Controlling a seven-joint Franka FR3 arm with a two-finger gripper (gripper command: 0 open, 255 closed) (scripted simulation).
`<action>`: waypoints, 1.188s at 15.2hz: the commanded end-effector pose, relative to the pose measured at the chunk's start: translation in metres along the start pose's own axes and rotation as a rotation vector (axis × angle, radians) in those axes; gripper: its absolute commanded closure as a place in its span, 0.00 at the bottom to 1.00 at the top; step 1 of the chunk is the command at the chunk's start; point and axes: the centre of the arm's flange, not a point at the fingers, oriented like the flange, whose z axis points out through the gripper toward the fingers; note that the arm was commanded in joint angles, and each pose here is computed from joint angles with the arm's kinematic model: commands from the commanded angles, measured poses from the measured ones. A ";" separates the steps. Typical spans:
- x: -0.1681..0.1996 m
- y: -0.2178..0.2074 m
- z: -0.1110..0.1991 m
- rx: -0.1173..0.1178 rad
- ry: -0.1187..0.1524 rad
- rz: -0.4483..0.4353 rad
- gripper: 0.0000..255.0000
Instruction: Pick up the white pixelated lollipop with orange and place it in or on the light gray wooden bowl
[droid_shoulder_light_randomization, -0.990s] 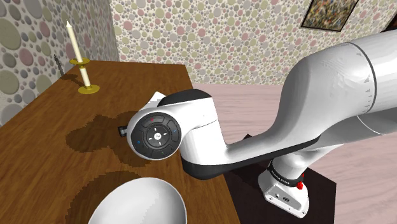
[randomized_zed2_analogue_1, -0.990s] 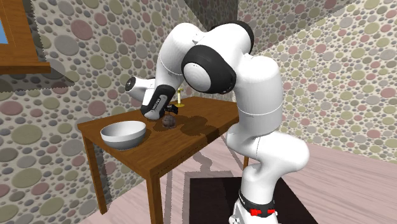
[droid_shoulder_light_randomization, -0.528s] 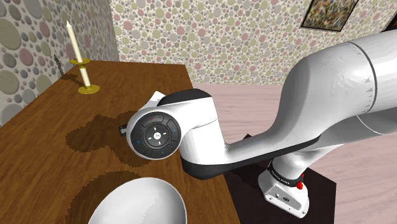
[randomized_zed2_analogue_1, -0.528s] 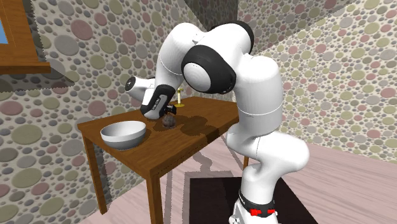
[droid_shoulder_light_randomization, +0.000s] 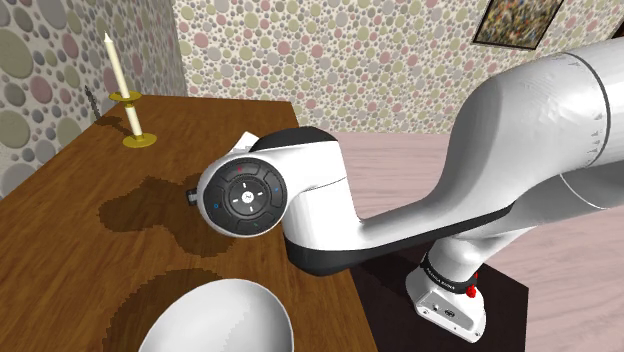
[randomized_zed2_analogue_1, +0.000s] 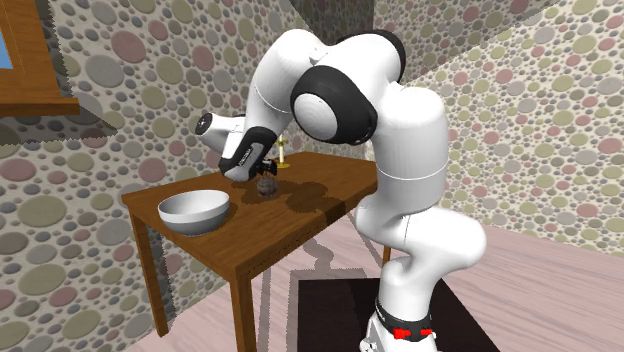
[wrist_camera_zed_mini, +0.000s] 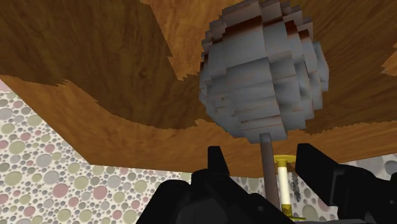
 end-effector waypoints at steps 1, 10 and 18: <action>0.009 0.000 -0.006 0.000 0.000 0.000 1.00; 0.047 0.004 -0.034 0.000 0.000 0.000 1.00; 0.081 0.007 -0.059 0.000 0.000 0.000 1.00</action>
